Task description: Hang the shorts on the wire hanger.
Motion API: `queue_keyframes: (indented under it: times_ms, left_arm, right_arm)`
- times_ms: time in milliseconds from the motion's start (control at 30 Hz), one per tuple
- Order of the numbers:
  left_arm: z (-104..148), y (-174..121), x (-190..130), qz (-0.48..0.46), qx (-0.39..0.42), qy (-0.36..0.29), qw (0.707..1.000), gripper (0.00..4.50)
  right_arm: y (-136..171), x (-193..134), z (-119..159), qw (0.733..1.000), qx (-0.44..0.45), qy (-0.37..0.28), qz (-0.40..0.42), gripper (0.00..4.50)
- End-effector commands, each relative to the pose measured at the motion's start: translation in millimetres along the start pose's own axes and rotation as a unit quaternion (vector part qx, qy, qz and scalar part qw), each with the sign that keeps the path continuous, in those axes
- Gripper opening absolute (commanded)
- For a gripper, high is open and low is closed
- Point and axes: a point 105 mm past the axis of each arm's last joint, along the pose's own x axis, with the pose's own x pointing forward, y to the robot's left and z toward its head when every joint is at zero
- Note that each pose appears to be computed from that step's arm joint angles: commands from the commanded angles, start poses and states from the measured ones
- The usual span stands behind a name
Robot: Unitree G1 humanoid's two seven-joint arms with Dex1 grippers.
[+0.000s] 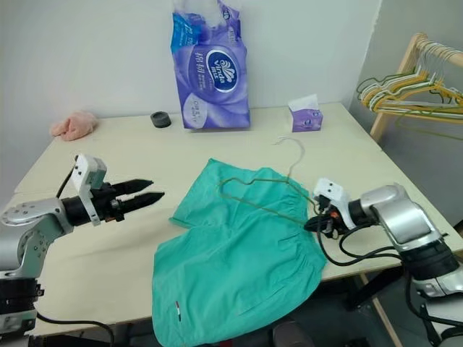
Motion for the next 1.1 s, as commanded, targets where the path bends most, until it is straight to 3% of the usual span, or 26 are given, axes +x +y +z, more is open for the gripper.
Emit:
queue_keyframes:
  times_ms: [33,67,267,467,867,1100]
  left_arm:
    - [10,-20,3,-0.048,0.015,-0.002,0.999,4.2]
    - [8,-27,6,-0.066,0.022,0.006,0.998,4.47]
    - [9,-42,17,-0.131,0.057,0.024,0.99,4.47]
    - [12,-49,26,-0.148,0.113,0.032,0.982,4.47]
    - [20,-45,31,-0.14,0.131,0.025,0.981,4.47]
    - [20,-41,27,-0.125,0.133,0.027,0.983,4.47]
  right_arm:
    - [-1,-26,0,0.999,0.031,-0.033,-0.026,0.0]
    - [-2,-31,-8,0.997,0.054,-0.033,-0.037,0.0]
    - [-8,-56,-58,0.978,0.183,-0.04,-0.094,0.0]
    - [-6,-69,-88,0.962,0.245,-0.035,-0.116,0.0]
    - [13,-50,-94,0.969,0.242,0.005,-0.054,0.0]
    - [19,-47,-75,0.977,0.21,-0.008,-0.019,0.0]
